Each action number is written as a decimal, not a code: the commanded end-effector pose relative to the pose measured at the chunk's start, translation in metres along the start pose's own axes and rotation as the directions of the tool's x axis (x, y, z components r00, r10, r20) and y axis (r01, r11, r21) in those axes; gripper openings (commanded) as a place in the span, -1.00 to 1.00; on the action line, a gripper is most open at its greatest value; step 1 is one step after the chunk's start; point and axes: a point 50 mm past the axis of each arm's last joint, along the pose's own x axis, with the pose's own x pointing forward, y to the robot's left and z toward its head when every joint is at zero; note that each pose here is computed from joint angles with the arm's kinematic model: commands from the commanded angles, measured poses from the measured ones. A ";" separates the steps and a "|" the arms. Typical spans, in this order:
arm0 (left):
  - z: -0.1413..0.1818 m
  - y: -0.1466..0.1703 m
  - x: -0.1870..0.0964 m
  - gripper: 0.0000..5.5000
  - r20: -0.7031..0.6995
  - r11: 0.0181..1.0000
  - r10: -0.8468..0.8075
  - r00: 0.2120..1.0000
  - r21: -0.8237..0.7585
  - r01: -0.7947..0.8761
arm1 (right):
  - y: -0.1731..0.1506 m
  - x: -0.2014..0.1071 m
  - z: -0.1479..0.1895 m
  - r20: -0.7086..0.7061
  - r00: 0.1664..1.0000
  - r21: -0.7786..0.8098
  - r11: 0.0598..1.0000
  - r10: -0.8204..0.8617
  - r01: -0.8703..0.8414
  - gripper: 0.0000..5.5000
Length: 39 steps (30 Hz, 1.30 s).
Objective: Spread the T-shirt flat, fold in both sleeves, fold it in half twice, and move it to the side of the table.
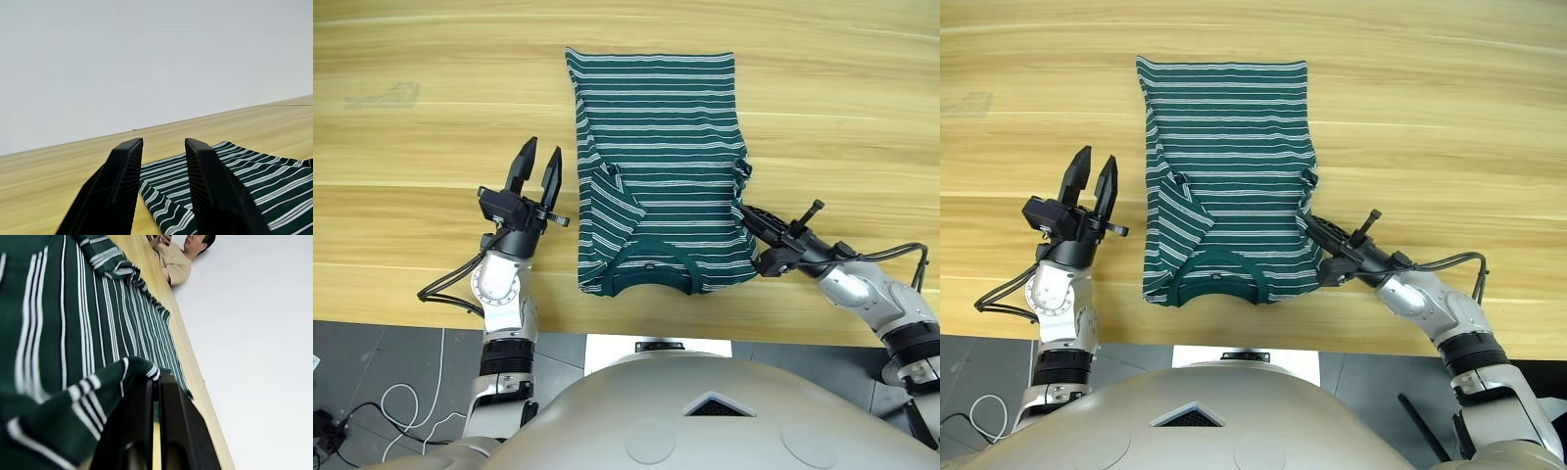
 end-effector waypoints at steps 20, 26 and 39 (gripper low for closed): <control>-0.020 -0.009 0.010 -0.41 -0.017 0.998 -0.048 0.999 -0.045 0.048 | 0.057 -0.002 -0.009 0.019 0.935 0.069 0.932 0.355 -0.355 -1.00; -0.022 -0.009 0.013 -0.41 -0.016 0.997 -0.058 0.998 -0.044 0.057 | 0.064 -0.010 -0.010 0.024 0.892 0.104 0.887 0.451 -0.451 -1.00; -0.025 -0.015 0.021 -0.41 -0.012 0.995 -0.091 0.996 -0.054 0.090 | 0.086 -0.031 -0.008 0.051 0.737 0.134 0.727 0.674 -0.674 -1.00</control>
